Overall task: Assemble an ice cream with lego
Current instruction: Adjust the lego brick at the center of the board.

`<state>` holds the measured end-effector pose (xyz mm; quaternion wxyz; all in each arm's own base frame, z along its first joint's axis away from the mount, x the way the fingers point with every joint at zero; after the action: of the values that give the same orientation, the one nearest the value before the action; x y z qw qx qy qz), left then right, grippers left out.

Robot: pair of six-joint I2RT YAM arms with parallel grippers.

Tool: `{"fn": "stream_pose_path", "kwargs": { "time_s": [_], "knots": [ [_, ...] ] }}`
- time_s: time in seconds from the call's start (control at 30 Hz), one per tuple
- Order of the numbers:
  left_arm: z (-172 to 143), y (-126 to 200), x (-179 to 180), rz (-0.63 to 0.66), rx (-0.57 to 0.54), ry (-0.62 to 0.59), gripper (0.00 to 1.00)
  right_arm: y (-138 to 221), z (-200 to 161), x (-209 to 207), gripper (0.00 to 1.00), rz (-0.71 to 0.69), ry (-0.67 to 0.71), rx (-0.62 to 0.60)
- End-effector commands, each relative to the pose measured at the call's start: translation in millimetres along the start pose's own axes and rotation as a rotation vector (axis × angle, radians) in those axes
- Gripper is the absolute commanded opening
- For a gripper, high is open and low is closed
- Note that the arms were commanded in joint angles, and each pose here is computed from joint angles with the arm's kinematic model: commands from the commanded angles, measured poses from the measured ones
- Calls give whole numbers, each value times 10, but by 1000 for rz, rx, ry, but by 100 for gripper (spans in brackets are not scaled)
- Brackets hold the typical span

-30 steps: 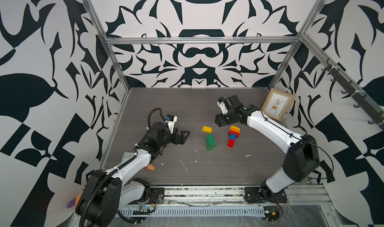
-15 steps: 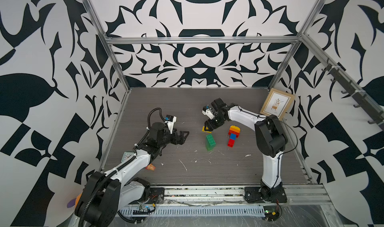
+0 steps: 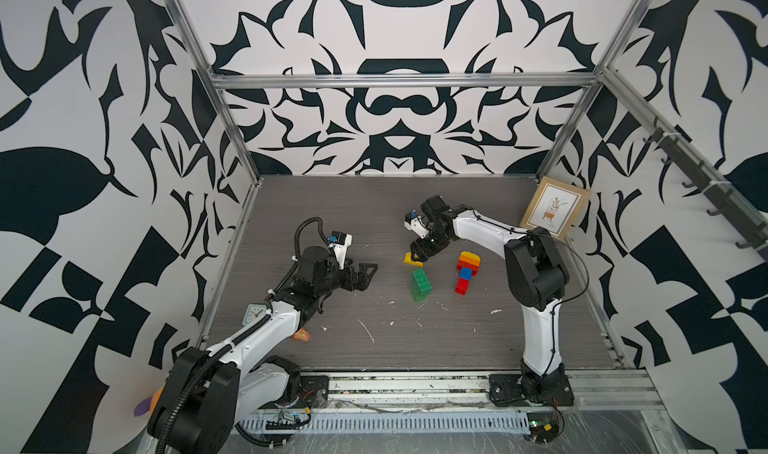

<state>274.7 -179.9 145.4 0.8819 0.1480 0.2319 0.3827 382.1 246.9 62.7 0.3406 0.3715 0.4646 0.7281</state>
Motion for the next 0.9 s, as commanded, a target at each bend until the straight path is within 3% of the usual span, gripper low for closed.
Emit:
{"fn": "stream_pose_path", "kwargs": {
  "time_s": [0.0, 0.27, 0.4, 0.6, 0.87],
  "knots": [
    [-27, 16, -4, 2, -1, -11, 99, 97, 118, -21, 66, -46, 24, -31],
    [-39, -1, 9, 5, 5, -10, 99, 21, 185, -184, 67, -116, -22, -49],
    [-40, -5, 11, 6, 5, -10, 99, 79, 233, -454, 68, -190, -127, -75],
    [-54, -11, 30, 15, 10, -9, 99, 301, 296, -781, 69, -185, -295, -177],
    [-42, 1, 17, 11, 5, -10, 99, 602, 241, -846, 70, -170, -445, -218]
  ]
}}
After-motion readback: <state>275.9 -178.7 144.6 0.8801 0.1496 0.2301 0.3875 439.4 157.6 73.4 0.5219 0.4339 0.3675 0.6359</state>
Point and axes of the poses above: each gripper's point midway between its finger pads, its own y axis back along the fingers, its own x axis along the line the jaws close on, z = x × y, the point moved 2 cm from there along y, back along the fingers, and after that the axes turned 10 degrees about -y, right-handed, at the moved point
